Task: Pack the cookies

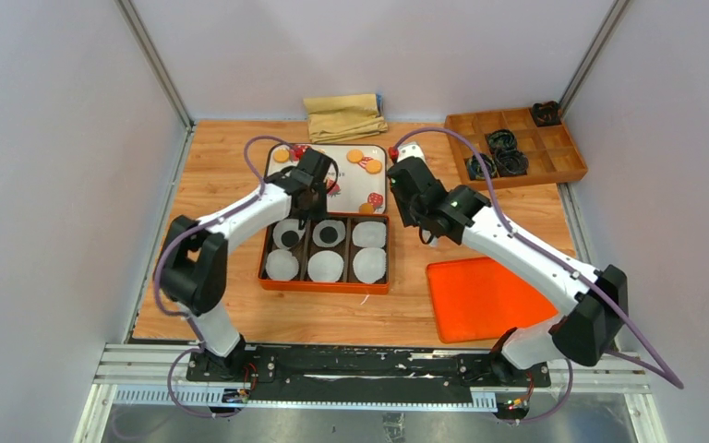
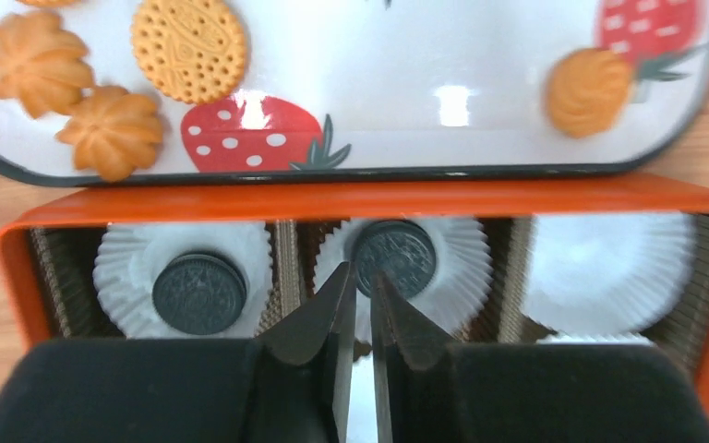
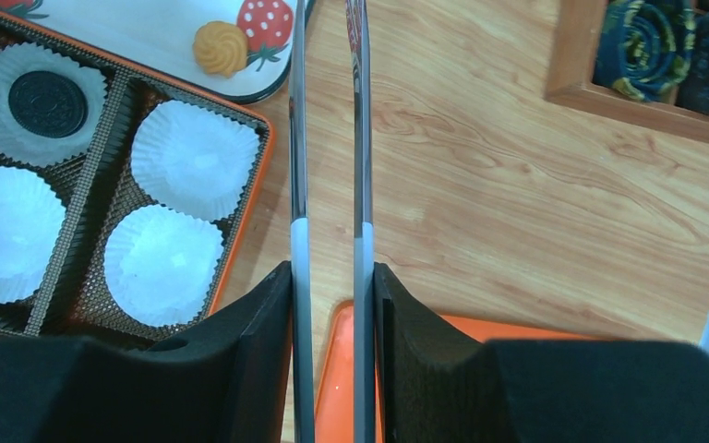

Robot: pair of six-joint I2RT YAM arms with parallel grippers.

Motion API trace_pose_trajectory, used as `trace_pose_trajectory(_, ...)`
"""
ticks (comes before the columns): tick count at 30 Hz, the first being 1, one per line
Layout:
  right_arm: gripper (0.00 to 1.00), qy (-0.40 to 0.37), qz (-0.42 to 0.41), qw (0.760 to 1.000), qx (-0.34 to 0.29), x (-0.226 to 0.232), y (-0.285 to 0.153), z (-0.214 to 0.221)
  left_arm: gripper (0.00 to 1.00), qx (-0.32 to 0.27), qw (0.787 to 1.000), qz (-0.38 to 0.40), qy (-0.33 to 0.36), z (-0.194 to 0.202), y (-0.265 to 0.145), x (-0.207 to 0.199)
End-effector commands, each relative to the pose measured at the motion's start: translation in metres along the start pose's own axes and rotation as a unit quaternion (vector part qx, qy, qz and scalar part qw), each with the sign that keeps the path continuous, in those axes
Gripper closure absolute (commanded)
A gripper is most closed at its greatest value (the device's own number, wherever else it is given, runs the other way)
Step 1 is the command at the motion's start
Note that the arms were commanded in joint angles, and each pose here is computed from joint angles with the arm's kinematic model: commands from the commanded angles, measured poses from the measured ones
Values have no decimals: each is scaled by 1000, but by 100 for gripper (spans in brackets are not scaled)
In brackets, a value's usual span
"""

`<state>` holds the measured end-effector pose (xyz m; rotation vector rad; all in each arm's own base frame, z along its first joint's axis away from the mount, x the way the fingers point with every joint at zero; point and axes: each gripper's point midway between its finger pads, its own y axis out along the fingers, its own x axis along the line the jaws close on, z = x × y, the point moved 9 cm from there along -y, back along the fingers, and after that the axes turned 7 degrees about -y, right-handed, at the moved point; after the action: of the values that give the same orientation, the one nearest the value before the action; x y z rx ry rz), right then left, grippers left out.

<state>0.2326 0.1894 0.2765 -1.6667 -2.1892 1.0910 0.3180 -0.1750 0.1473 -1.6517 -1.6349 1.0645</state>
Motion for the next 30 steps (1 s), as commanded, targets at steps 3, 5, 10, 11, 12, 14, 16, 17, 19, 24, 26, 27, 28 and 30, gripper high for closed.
trace_pose_trajectory(3, 70, 7, -47, 998, -32, 4, 15, -31, 67, -96, 994, 53, -18, -19, -82, -3)
trace_pose_trajectory(5, 70, 1, -62, 998, -27, 10, 26, -37, 64, -115, 991, 64, -22, -24, -97, -2)
trace_pose_trajectory(10, 70, -21, -121, 992, -13, 32, 53, -52, 61, -181, 981, 53, -35, -35, -124, 7)
trace_pose_trajectory(11, 70, -21, -130, 991, -11, 36, 58, -55, 60, -192, 980, 47, -36, -38, -128, 8)
trace_pose_trajectory(12, 69, -20, -138, 990, -7, 42, 65, -57, 60, -200, 978, 41, -35, -41, -131, 10)
trace_pose_trajectory(14, 65, -22, -151, 988, -2, 50, 77, -61, 59, -206, 978, 31, -33, -45, -134, 10)
trace_pose_trajectory(16, 60, -31, -162, 986, -1, 56, 87, -67, 59, -206, 978, 24, -30, -46, -135, 11)
trace_pose_trajectory(17, 59, -34, -167, 985, -1, 59, 91, -69, 59, -204, 978, 21, -29, -46, -134, 11)
trace_pose_trajectory(19, 58, -37, -168, 985, -1, 62, 98, -74, 59, -202, 979, 17, -28, -46, -132, 12)
trace_pose_trajectory(24, 53, -42, -192, 981, 8, 73, 113, -79, 60, -199, 980, 8, -26, -45, -127, 15)
trace_pose_trajectory(26, 52, -45, -192, 980, 18, 76, 120, -79, 60, -200, 980, 7, -26, -47, -127, 15)
trace_pose_trajectory(27, 51, -47, -192, 980, 21, 77, 124, -79, 60, -199, 980, 7, -26, -48, -127, 16)
trace_pose_trajectory(28, 50, -48, -192, 980, 26, 79, 127, -79, 60, -200, 979, 8, -26, -48, -127, 16)
trace_pose_trajectory(30, 49, -52, -197, 978, 37, 82, 132, -79, 60, -199, 980, 8, -26, -48, -126, 16)
